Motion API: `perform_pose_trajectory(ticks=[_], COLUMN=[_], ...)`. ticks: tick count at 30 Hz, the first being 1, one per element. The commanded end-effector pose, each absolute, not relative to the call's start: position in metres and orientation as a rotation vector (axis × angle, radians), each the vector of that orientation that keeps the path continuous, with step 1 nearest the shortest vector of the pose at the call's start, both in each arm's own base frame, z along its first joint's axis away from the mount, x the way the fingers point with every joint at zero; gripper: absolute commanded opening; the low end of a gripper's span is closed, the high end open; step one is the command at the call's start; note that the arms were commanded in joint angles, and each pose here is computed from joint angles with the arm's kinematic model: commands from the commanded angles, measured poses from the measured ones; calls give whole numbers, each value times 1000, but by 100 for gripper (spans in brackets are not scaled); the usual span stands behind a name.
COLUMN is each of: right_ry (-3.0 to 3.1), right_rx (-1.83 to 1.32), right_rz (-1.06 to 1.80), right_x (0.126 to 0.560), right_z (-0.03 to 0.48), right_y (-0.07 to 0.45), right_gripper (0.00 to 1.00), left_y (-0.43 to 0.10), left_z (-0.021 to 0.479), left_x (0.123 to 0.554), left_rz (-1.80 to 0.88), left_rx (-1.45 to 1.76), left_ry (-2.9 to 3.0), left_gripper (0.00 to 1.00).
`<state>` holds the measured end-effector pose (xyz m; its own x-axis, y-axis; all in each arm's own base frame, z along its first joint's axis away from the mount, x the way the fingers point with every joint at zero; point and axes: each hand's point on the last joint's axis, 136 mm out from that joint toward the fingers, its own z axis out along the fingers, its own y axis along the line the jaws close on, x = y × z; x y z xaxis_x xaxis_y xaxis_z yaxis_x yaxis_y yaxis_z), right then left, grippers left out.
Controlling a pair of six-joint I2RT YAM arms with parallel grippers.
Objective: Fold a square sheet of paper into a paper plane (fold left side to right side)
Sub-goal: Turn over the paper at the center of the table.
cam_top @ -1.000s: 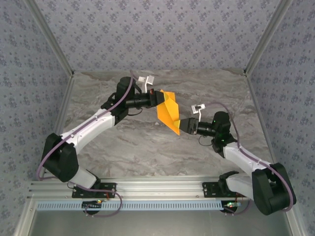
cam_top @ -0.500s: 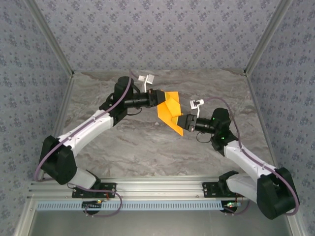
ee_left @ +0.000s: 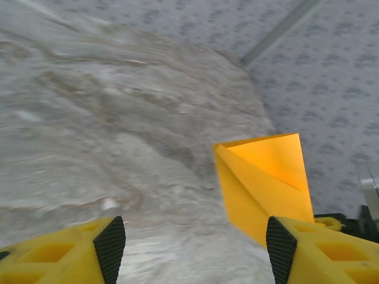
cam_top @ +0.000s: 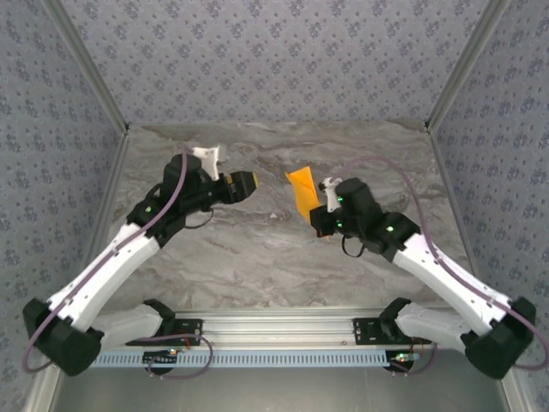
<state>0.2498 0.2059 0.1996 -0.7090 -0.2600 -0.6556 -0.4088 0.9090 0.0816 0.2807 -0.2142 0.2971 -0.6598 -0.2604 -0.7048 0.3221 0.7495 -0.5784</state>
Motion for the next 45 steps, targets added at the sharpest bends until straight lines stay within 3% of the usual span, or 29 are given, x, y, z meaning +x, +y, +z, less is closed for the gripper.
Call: perform_pose_trajectory(ticks=[1,4,11,18,23,29,35,45], right_ry=[2383,2327,2256,2236,2272,2476,2631,2617], right_rx=[-611,-723,-973,-1101,-1159,-1225,-1164,-737], right_rz=[-559,-781,-1097,-1214,-1207,-968,-543,185], right_x=[257,267,285,293,286,260,232,224], right_z=[186,182,131,82,59,41,67,150], right_y=[136,154,199,229,240,252,265,229], right_gripper=[10,10,11,13,17,45,73,94], left_y=[-170,-152,-148,-168,-168,-168,-177,-230], left_z=[275,272,275,291,298,297,298,271], left_x=[276,262,235,211,202,202,206,228], left_rz=[-670,-644,-698,-833,-860,-848,-886,-1104], left_rx=[-86,-129,-7,202,250,256,265,296], left_ry=[2138,2112,2057,1998,1953,1962,1964,2025], left_gripper=[67,67,80,98,98,98,98,98])
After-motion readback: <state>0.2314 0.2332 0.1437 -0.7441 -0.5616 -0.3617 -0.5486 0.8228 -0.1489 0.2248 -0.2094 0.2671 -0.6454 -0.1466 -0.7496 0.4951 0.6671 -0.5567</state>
